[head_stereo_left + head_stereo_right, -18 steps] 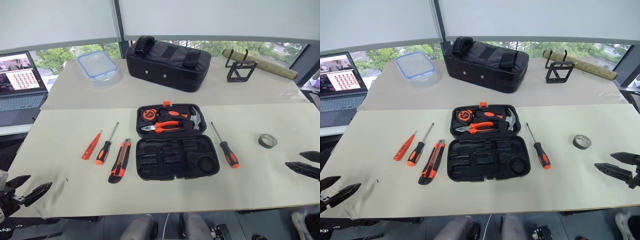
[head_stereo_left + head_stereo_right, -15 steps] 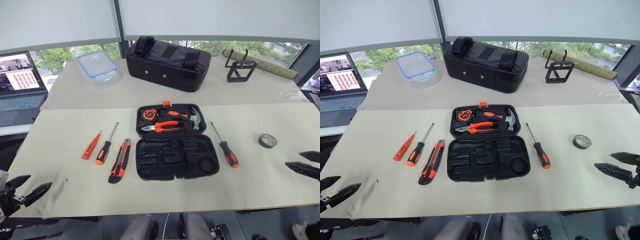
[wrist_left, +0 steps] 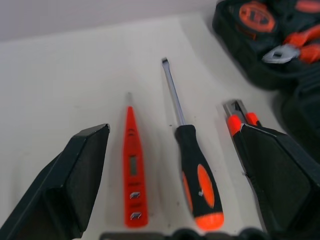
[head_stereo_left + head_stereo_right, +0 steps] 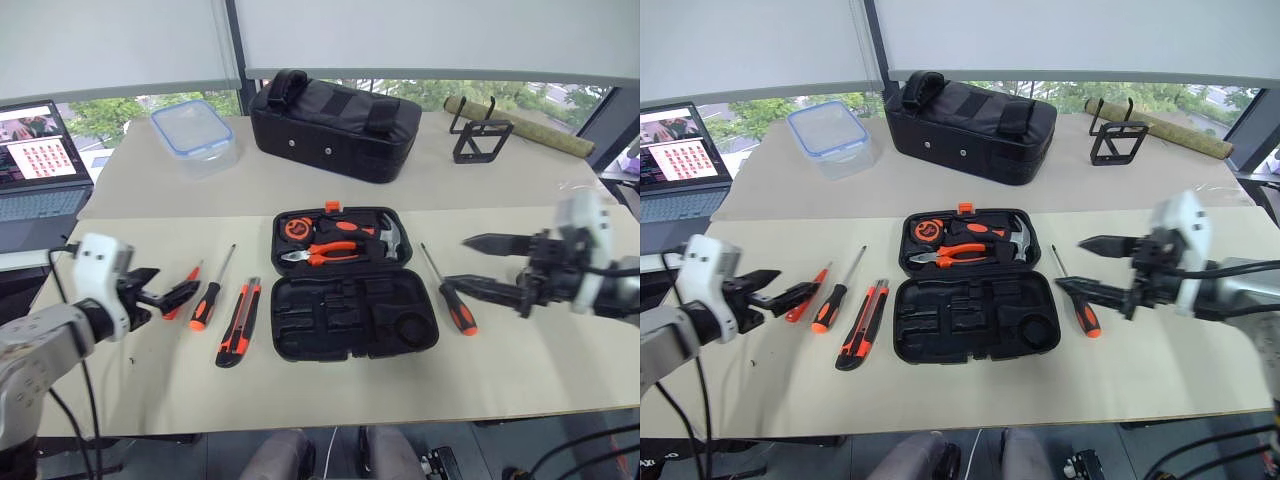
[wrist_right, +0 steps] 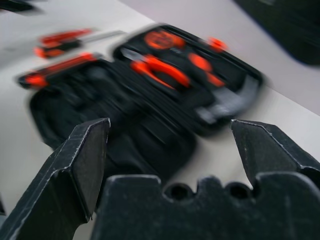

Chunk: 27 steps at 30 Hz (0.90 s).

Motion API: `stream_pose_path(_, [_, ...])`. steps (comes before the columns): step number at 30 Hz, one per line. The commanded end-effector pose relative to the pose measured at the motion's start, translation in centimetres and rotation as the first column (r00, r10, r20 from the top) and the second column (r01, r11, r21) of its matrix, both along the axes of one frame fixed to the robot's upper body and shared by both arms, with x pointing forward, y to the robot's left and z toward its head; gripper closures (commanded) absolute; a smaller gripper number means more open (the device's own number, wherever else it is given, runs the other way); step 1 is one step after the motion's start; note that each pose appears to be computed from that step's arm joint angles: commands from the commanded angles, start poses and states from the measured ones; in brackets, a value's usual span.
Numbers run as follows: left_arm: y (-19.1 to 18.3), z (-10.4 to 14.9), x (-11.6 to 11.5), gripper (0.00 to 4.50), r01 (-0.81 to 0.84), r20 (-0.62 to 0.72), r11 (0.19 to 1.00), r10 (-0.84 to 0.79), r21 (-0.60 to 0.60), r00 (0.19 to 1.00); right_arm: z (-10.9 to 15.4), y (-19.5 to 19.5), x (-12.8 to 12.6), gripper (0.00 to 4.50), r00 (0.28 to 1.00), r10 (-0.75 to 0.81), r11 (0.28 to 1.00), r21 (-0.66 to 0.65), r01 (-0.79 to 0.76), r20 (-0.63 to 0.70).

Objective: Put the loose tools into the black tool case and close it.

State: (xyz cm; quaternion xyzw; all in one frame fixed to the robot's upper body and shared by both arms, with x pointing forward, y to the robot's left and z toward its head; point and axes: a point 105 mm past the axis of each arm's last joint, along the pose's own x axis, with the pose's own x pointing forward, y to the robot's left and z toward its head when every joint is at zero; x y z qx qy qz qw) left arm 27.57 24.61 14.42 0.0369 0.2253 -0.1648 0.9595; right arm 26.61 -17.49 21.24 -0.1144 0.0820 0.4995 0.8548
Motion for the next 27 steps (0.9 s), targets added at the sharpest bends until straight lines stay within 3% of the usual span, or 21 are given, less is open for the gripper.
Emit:
stream_pose_path(1, [0.5, -0.8, 0.7, 0.00, -0.039, -0.057, 0.996, 0.043, 0.077, 0.997, 1.5, 2.2, -0.9, 0.03, 0.989, 0.125, 0.992, -0.012, -0.125, 0.080])
stream_pose_path(7, [-1.0, -2.5, 1.4, 0.00, -0.026, -0.115, 0.997, 0.034, 0.068, 0.993, 1.9, 3.9, -1.2, 0.03, 0.969, 0.216, 0.976, -0.031, -0.214, 0.116])
stream_pose_path(10, [-1.1, -3.8, 1.0, 0.68, 0.005, -0.142, 0.991, 0.015, 0.136, 0.990, 2.4, 4.6, -1.9, 0.00, 0.958, 0.259, 0.966, -0.030, -0.257, 0.126])
stream_pose_path(14, [-0.8, -5.5, 0.4, 2.27, 0.023, -0.182, 0.986, 0.009, 0.168, 0.983, 2.6, 4.9, -1.9, 0.00, 0.957, 0.255, 0.967, -0.015, -0.255, 0.139])
stream_pose_path(18, [-0.3, -5.8, 0.6, 3.56, 0.017, -0.175, 0.982, 0.017, 0.190, 0.984, 2.3, 4.9, -1.8, 0.00, 0.959, 0.249, 0.968, -0.022, -0.249, 0.138])
stream_pose_path(23, [-0.2, -3.9, 1.9, 3.56, 0.001, -0.105, 0.991, 0.013, 0.135, 0.994, 2.0, 4.3, -1.7, 0.00, 0.965, 0.225, 0.974, -0.039, -0.222, 0.135])
stream_pose_path(25, [-0.5, -2.0, 2.8, 3.56, 0.012, -0.041, 0.997, -0.009, 0.082, 0.999, 1.8, 3.8, -1.5, 0.00, 0.970, 0.205, 0.978, -0.054, -0.199, 0.133])
stream_pose_path(27, [-2.5, 1.3, 3.4, 3.56, 0.141, 0.065, 0.990, -0.141, 0.009, 0.988, 1.4, 2.9, -1.1, 0.00, 0.977, 0.172, 0.984, -0.077, -0.163, 0.127])
